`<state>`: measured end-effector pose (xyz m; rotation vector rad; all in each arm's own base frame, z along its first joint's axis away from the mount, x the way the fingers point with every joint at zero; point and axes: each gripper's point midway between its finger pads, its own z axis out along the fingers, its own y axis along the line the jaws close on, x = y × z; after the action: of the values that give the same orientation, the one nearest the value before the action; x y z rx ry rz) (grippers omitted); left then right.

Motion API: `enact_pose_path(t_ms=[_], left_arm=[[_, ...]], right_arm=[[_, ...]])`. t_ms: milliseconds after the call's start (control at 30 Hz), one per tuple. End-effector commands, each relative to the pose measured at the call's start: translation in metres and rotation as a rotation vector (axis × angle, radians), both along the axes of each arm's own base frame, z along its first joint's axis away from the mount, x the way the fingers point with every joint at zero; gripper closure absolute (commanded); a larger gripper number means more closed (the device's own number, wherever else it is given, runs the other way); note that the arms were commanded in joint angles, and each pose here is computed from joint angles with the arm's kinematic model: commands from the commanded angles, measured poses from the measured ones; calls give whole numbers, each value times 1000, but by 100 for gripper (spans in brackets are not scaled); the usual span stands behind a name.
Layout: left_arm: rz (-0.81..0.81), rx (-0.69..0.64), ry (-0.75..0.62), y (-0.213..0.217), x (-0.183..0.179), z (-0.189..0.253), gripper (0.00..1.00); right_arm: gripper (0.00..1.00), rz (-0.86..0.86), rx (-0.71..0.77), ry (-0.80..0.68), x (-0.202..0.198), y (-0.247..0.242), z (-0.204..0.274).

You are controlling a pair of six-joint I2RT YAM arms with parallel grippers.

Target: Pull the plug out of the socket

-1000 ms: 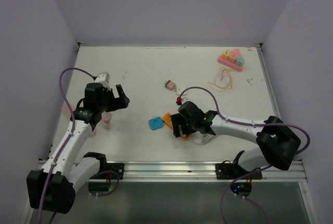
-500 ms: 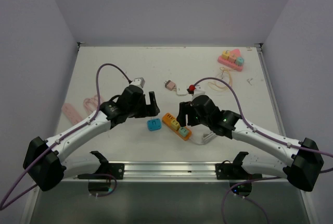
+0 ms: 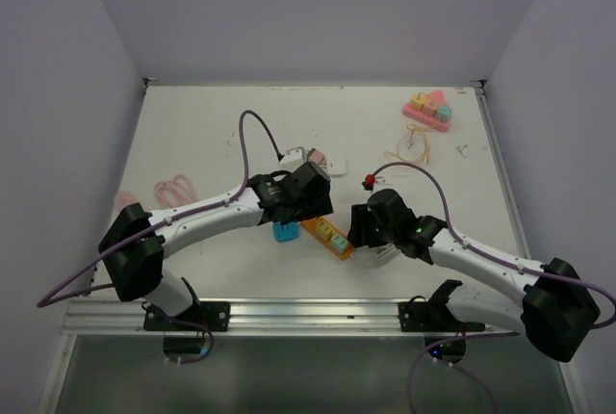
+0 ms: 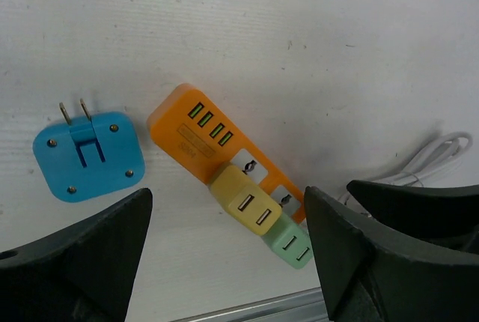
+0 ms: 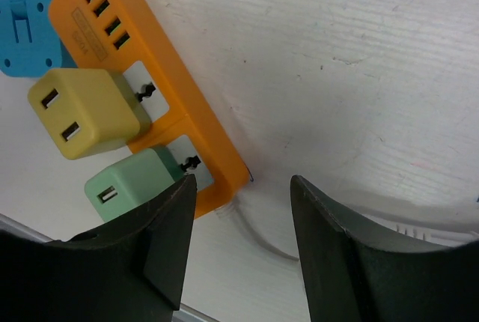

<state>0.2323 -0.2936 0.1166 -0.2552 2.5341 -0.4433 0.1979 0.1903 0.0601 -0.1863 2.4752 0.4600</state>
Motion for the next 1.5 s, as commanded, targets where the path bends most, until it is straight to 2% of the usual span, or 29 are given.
enact_pose_path(t_ms=[0, 133, 400, 700, 800, 900, 967, 1000, 1167, 1367, 1467], left_arm=[[138, 42, 3, -4, 8, 8, 16], [192, 56, 70, -9, -1, -5, 21], [218, 12, 157, -25, -19, -21, 22], [228, 10, 221, -39, -22, -41, 33], [231, 8, 219, -42, -20, -41, 41], [236, 9, 208, -44, -16, -38, 57], [237, 16, 201, -43, -14, -37, 64], [237, 18, 192, -43, -10, -36, 72], [222, 23, 173, -40, 11, -34, 94], [165, 59, 167, -44, 42, -36, 99], [123, 94, 151, -43, 47, -36, 100]], right_arm=[[43, 36, 76, -9, 2, 17, 2], [43, 43, 81, 10, 0, 19, -6], [44, 32, 80, 45, -5, 17, -16], [44, 31, 77, 63, -8, 16, -24], [44, 29, 70, 71, -8, 16, -27], [44, 32, 65, 72, -7, 17, -29], [44, 31, 62, 78, -8, 17, -30], [44, 31, 62, 78, -7, 17, -30], [45, 13, 45, 92, -3, 18, -36], [46, -24, 106, 101, 4, 31, -40], [50, -40, 119, 107, 6, 33, -44]])
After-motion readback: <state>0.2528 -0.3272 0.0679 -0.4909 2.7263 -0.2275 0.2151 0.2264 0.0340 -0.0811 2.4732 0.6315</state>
